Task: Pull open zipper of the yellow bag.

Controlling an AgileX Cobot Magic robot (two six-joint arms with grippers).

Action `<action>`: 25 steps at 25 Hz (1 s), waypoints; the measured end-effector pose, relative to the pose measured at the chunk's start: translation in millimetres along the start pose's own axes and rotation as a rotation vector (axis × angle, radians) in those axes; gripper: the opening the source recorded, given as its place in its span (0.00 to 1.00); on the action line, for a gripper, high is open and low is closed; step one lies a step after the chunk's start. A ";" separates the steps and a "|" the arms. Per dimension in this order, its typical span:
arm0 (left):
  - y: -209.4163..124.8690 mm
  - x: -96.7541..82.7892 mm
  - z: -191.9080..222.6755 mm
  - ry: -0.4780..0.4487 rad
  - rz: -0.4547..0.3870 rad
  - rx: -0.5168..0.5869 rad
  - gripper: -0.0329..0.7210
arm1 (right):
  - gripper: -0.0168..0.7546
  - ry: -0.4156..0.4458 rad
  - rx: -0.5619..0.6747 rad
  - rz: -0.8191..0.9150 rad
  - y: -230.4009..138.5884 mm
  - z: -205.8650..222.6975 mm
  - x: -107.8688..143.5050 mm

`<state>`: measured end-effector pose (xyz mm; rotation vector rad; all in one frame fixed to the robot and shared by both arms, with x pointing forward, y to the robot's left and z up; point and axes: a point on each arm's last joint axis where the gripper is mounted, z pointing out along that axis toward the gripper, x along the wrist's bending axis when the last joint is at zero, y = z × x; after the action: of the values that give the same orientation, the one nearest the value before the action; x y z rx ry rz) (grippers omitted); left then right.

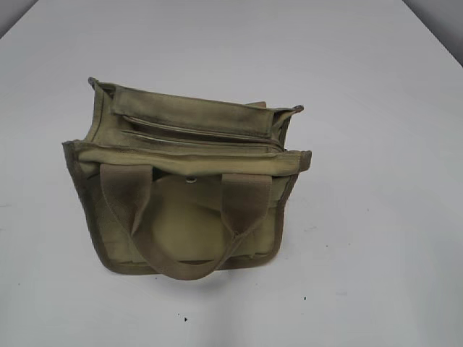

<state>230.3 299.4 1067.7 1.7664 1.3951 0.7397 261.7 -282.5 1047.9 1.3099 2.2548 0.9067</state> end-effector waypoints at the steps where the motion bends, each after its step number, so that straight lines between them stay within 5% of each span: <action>1: -5.6 0.6 1.2 0.006 0.003 -0.006 0.60 | 0.79 -0.001 -0.029 -0.021 -2.3 -2.7 0.3; 7: -3.5 3.0 -2.1 0.038 0.017 -0.165 0.60 | 0.79 0.001 -0.080 -0.082 -6.7 1.1 1.1; 25: -8.3 3.3 5.7 0.038 0.032 -0.134 0.59 | 0.79 0.002 -0.082 -0.091 -6.6 1.2 1.2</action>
<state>231.3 302.4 1057.6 1.6814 1.3136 0.8681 257.7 -283.4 1042.5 1.1622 2.2344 0.9574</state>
